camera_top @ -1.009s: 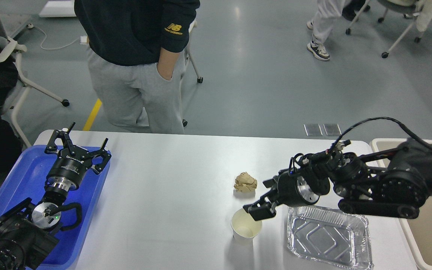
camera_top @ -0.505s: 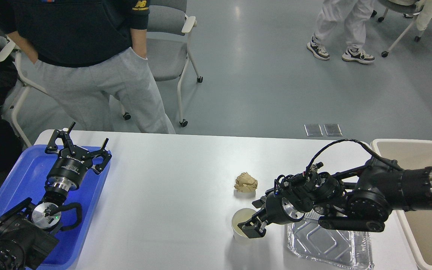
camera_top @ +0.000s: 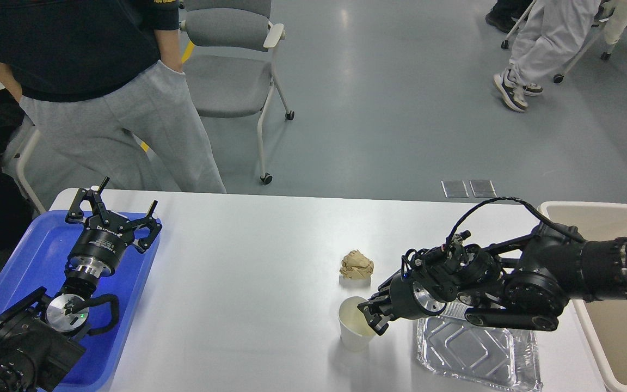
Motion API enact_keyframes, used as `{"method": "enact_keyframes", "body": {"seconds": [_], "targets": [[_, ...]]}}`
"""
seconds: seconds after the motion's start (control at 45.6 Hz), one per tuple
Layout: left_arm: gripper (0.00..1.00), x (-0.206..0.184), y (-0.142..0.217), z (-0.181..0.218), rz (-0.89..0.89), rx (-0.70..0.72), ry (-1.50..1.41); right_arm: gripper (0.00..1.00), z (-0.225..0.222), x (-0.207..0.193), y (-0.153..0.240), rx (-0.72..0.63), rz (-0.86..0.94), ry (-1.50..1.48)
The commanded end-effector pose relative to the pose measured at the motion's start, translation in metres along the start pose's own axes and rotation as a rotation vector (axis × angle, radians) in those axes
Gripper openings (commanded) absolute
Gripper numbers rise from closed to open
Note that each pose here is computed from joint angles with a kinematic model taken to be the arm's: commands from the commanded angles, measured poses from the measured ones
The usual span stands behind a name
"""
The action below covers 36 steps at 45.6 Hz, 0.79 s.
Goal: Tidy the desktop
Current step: 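Close the right gripper on the rim of the white paper cup, then lift the cup with the right gripper up off the table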
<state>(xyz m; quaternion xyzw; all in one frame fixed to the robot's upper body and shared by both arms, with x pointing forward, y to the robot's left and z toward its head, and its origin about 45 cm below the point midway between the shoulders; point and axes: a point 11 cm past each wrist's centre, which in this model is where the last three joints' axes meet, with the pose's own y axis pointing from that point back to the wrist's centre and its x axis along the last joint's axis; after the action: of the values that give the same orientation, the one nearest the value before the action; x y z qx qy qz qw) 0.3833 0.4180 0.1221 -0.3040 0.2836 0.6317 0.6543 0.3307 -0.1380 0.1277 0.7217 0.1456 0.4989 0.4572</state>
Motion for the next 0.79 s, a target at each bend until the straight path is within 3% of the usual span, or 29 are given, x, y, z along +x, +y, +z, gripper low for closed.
{"method": "enact_keyframes", "body": {"seconds": [0.0,0.351,0.768], "targets": [[1.0,0.0,0.0,0.0,0.0,0.0,0.0,0.0,0.001,0.004,0.003,0.0,-0.002,0.007],[1.0,0.0,0.0,0.0,0.0,0.0,0.0,0.0,0.003,0.02,0.016,0.002,0.015,0.009],[1.0,0.0,0.0,0.0,0.0,-0.001,0.001,0.0,0.007,0.135,0.2,-0.075,0.079,-0.09]]}}
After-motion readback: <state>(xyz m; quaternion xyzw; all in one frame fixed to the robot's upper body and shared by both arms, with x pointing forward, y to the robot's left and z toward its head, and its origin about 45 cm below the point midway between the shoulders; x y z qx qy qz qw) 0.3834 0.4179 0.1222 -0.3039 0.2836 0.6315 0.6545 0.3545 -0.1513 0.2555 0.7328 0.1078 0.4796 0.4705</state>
